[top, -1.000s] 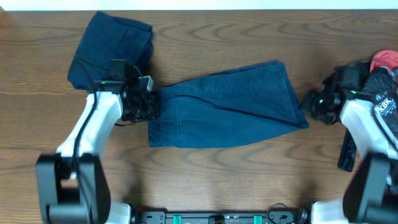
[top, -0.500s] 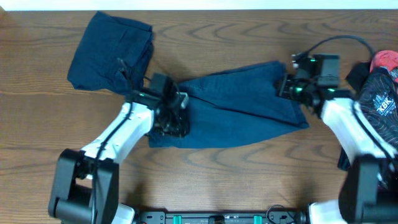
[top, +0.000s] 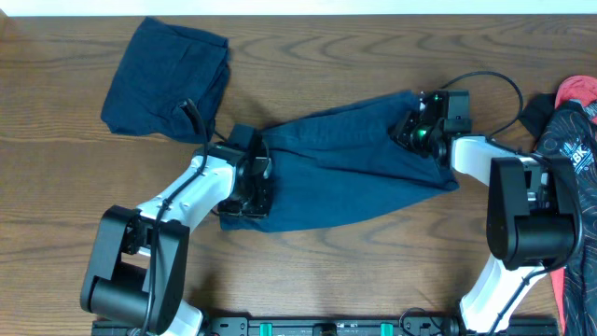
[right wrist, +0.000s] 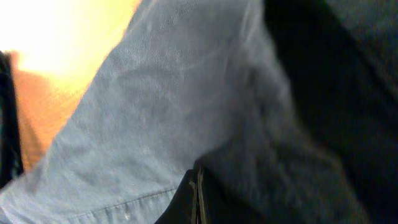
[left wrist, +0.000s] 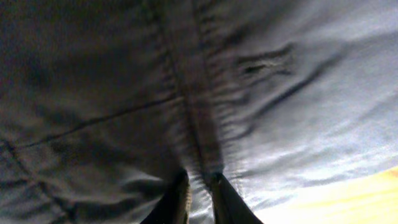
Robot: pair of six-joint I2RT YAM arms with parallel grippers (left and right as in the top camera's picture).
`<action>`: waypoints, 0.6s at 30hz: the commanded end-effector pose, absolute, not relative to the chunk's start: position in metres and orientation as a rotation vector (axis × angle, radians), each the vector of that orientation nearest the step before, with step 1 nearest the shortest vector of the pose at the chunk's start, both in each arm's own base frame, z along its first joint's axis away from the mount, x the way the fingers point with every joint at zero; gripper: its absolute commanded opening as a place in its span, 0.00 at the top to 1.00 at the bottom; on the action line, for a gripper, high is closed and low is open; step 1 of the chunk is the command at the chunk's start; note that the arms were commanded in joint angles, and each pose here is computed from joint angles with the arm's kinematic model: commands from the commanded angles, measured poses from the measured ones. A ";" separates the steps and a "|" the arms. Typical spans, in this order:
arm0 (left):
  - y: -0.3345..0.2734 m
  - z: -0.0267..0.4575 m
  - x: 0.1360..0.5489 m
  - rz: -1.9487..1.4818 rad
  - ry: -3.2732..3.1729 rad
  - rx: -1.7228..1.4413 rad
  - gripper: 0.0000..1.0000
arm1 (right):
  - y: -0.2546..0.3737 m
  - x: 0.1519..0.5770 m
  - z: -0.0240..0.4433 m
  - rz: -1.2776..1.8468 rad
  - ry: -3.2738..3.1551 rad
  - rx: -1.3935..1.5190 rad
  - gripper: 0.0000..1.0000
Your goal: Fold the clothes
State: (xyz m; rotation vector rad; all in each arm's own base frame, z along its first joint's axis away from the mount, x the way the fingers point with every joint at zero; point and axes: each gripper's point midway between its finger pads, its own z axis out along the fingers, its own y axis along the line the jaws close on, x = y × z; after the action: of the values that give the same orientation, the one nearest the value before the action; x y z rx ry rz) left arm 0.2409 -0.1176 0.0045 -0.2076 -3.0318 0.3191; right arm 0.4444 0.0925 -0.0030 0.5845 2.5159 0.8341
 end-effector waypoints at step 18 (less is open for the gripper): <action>-0.066 0.054 0.239 0.221 -3.129 0.029 0.83 | 0.057 0.456 0.067 1.074 2.282 0.260 0.95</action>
State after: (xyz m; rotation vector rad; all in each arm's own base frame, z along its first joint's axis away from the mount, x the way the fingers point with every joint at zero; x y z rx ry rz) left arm 0.2285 -0.0617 0.0316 0.0376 -3.0485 0.1695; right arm 0.4664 0.0365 0.0165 0.5357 2.3538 0.9396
